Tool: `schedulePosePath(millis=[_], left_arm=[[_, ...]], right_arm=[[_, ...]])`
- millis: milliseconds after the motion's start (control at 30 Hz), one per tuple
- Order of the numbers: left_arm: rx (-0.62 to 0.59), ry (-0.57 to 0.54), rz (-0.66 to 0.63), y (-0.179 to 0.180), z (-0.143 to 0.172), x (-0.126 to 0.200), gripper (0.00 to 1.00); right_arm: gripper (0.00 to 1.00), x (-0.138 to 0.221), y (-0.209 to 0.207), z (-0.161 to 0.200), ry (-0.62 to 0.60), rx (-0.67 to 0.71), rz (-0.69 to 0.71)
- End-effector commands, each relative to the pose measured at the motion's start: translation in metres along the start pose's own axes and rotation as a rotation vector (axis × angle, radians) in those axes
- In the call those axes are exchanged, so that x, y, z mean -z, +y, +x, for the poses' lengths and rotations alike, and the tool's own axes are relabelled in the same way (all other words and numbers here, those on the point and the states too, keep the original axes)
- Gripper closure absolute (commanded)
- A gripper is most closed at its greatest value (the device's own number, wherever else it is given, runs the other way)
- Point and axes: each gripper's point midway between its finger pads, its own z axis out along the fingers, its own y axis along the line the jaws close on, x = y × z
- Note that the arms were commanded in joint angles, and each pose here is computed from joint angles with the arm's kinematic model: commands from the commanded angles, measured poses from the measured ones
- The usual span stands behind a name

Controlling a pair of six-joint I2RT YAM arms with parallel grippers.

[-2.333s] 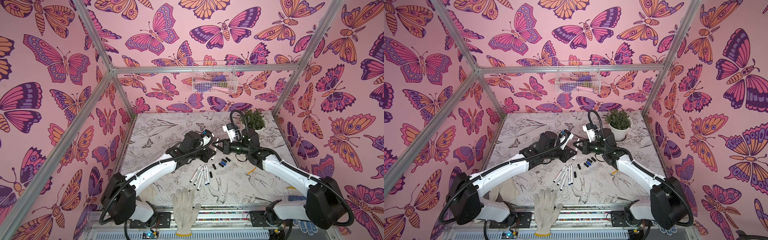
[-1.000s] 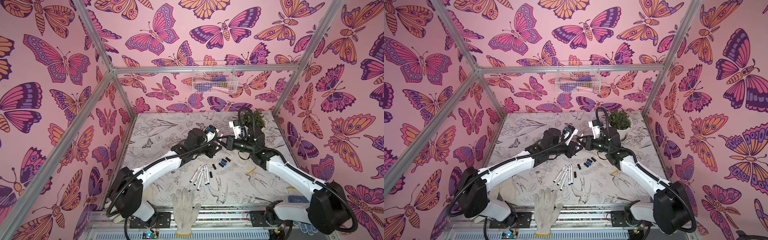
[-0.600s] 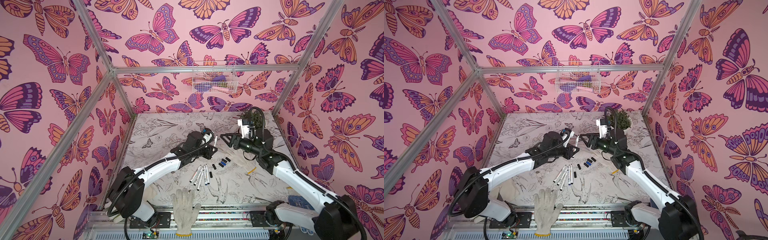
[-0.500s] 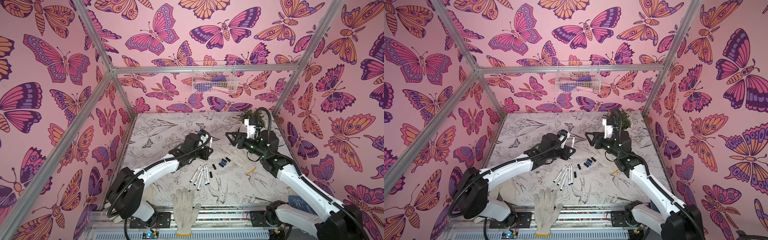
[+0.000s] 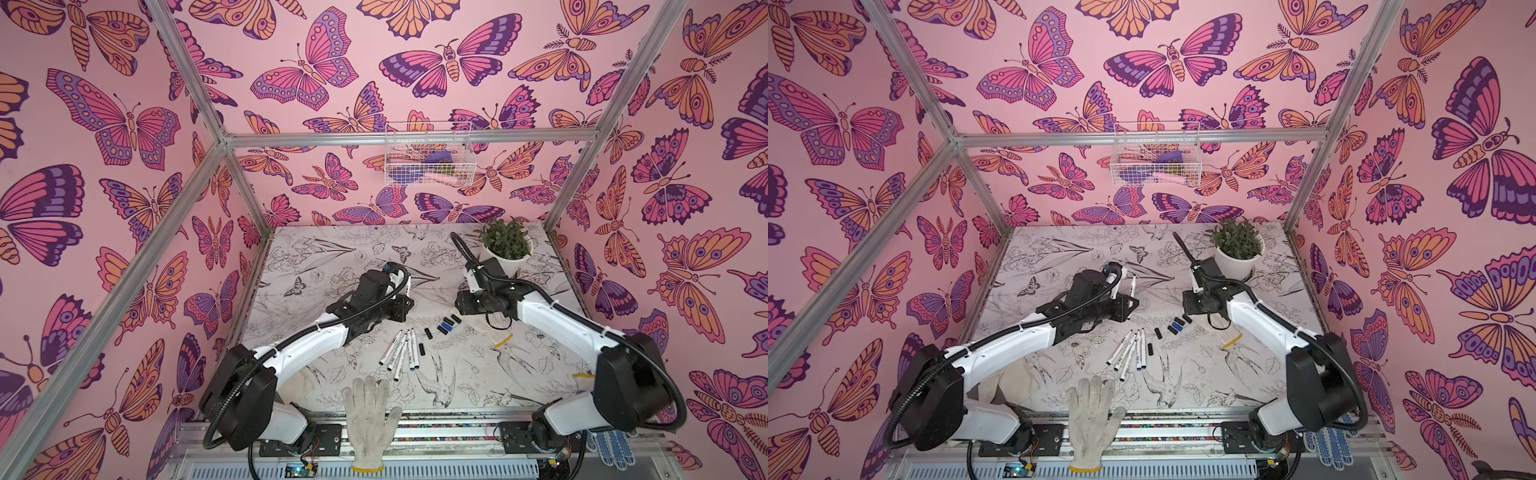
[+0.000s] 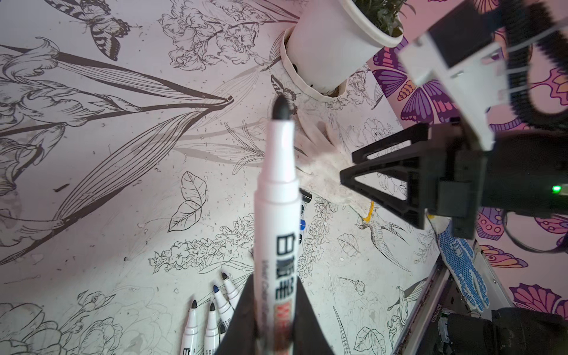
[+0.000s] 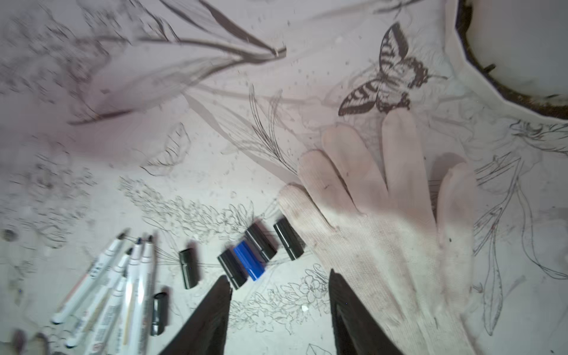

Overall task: Insert pens into pen caps
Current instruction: Pick up the pen cap from the center of the table.

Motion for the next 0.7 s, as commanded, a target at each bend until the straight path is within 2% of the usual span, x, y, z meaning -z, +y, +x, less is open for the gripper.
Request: schedulePosePath(millis=[0,233,667], left_arm=[[-0.018,0.008,-0.013,0.003,0.007,0.005,1.00],[-0.010,0.018,-0.020,0.006,0.012,0.004,1.00],[-0.004,0.021,-0.018,0.006,0.017,0.010,1.00]], right_arm=[[0.48,-0.009,-0.016,0.020,0.149,0.094,0.127],[0.52,-0.037,-0.004,0.028,0.245,0.130,0.109],[0.58,-0.063,0.003,0.021,0.257,0.154,0.111]])
